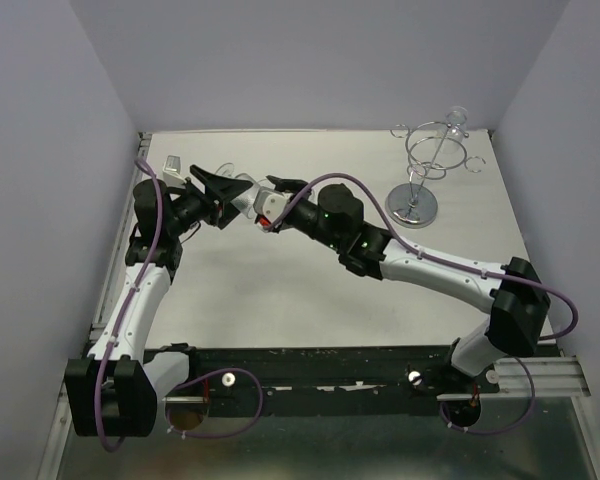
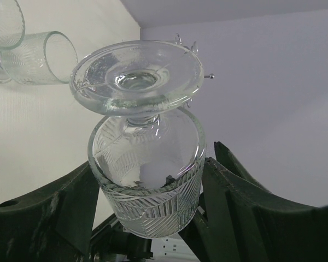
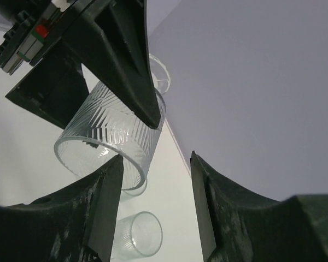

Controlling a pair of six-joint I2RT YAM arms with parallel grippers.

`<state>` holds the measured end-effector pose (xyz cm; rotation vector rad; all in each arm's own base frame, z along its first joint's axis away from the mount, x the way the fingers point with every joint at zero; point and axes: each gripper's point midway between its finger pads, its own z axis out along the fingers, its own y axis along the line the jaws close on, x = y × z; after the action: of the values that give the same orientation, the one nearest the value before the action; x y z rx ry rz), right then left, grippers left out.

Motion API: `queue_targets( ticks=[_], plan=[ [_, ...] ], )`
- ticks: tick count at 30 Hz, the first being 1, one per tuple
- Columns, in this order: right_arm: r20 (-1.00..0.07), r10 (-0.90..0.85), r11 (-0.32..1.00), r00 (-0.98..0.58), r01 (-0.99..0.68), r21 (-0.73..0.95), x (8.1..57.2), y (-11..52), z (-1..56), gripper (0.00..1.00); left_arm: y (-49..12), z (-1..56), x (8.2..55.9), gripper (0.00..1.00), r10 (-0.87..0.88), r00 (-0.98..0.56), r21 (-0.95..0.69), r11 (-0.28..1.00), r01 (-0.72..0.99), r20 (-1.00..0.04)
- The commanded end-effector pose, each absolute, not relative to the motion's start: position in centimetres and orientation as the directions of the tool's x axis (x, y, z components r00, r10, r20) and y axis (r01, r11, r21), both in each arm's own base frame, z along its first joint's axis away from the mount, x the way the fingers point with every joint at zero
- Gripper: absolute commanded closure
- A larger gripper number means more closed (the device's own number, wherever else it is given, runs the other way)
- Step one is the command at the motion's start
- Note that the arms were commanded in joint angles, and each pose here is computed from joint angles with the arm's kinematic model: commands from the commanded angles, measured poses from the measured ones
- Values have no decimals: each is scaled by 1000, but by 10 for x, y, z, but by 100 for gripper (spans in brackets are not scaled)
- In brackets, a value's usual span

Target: Take the wine glass off the wine glass rack

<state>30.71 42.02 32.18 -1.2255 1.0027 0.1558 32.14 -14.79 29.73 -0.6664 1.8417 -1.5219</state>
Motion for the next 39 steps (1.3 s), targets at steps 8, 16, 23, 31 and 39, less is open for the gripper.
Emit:
queue_targets(
  ticks=[8,16,23,31,39],
  plan=[
    [-718,-363,471,594,-548,-692,326,445,338,41,-130,315,326,100,-787,-608,-991,136,1,-108],
    [-729,-363,534,580,-512,-673,345,457,345,46,-128,318,328,100,-792,-604,-992,123,-8,-94],
    [-742,-361,534,564,-528,-661,345,458,338,95,-125,312,328,100,-797,-598,-993,116,-24,-79],
    [-759,-380,567,529,-515,-643,351,451,343,99,-107,294,337,1,-839,-531,-984,169,-53,-115],
    [-760,-515,456,397,-623,-635,362,419,326,99,-75,288,339,1,-879,-441,-969,235,-70,-181]
  ],
)
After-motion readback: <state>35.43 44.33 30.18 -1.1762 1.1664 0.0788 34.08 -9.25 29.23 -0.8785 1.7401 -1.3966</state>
